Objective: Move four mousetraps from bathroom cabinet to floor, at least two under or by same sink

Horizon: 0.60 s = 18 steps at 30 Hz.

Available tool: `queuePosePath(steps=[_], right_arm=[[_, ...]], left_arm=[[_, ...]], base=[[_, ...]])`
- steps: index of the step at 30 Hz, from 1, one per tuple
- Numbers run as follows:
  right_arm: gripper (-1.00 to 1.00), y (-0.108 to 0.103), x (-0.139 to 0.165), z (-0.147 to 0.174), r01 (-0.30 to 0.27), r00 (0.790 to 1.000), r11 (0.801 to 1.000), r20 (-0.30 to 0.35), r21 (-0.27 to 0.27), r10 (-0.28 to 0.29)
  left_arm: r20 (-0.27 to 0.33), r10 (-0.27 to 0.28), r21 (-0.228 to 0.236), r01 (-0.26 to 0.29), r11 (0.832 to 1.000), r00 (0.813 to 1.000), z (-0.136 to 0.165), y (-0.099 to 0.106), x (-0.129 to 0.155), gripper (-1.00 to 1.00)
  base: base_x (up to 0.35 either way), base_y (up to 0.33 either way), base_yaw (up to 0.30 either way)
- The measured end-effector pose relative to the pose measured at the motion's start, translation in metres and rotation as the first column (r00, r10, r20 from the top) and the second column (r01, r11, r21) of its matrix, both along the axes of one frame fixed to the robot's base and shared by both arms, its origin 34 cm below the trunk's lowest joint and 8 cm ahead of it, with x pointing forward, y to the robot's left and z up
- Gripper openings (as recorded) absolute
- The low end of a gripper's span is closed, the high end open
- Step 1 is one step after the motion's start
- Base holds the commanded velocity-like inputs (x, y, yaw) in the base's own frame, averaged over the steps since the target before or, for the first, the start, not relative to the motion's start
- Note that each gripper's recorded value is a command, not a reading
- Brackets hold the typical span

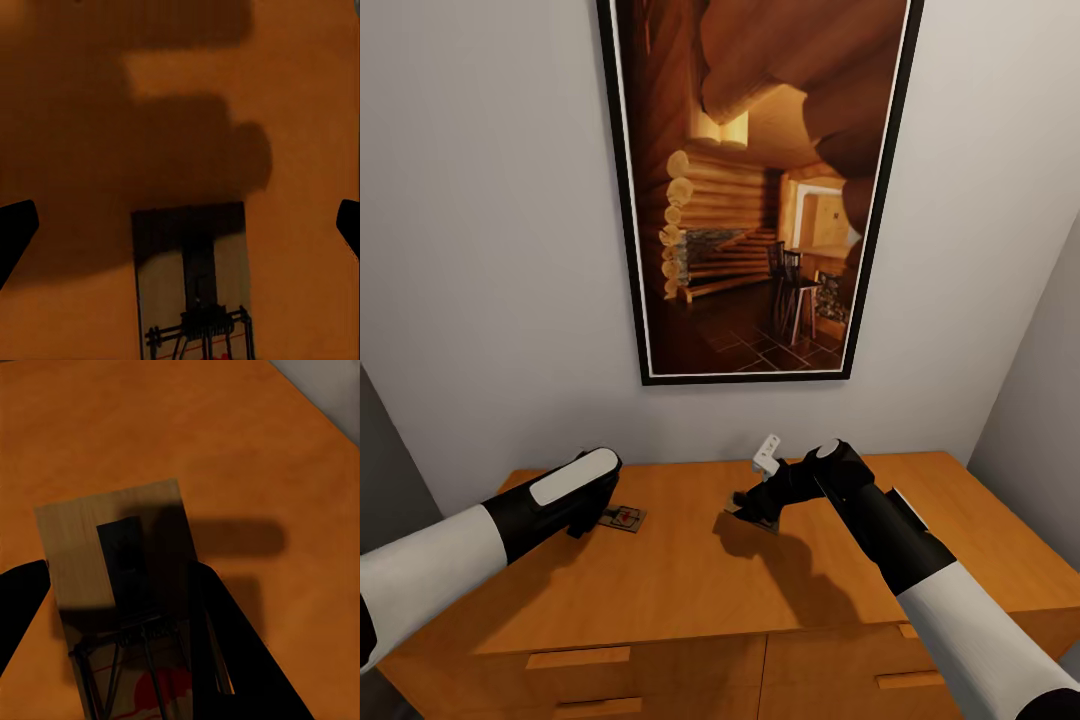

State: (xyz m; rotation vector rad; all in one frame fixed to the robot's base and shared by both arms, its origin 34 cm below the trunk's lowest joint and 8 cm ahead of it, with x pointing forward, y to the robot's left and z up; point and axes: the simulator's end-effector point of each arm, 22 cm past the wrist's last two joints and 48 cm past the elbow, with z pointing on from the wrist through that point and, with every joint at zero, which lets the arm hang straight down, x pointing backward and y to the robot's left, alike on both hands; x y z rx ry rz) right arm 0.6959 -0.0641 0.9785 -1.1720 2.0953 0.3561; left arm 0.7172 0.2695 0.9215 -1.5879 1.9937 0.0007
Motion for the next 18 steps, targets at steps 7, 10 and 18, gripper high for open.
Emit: queuePosePath(steps=[7, 10, 18], right_arm=[[-1.0, -0.0001, 0.0, 0.0, 0.0, 1.0, 1.0, 0.0, 0.0, 0.0], [-1.0, 0.0, 0.0, -0.0001, 0.0, 1.0, 1.0, 0.0, 0.0, 0.0], [-1.0, 0.0, -0.0001, -0.0001, 0.0, 1.0, 1.0, 0.0, 0.0, 0.0]], left_arm=[[0.003, 0.012, 0.032, -0.012, 0.999, 1.0, -0.0066, 0.0025, -0.0054, 1.0], [0.009, 0.023, 0.039, -0.023, 0.999, 1.0, -0.0081, 0.0031, -0.0068, 1.0], [0.03, 0.061, 0.036, -0.062, 0.997, 0.998, -0.0079, 0.0041, -0.0074, 1.0]], base=[[0.0, 0.0, 0.0], [0.0, 0.0, 0.0], [0.0, 0.0, 0.0]])
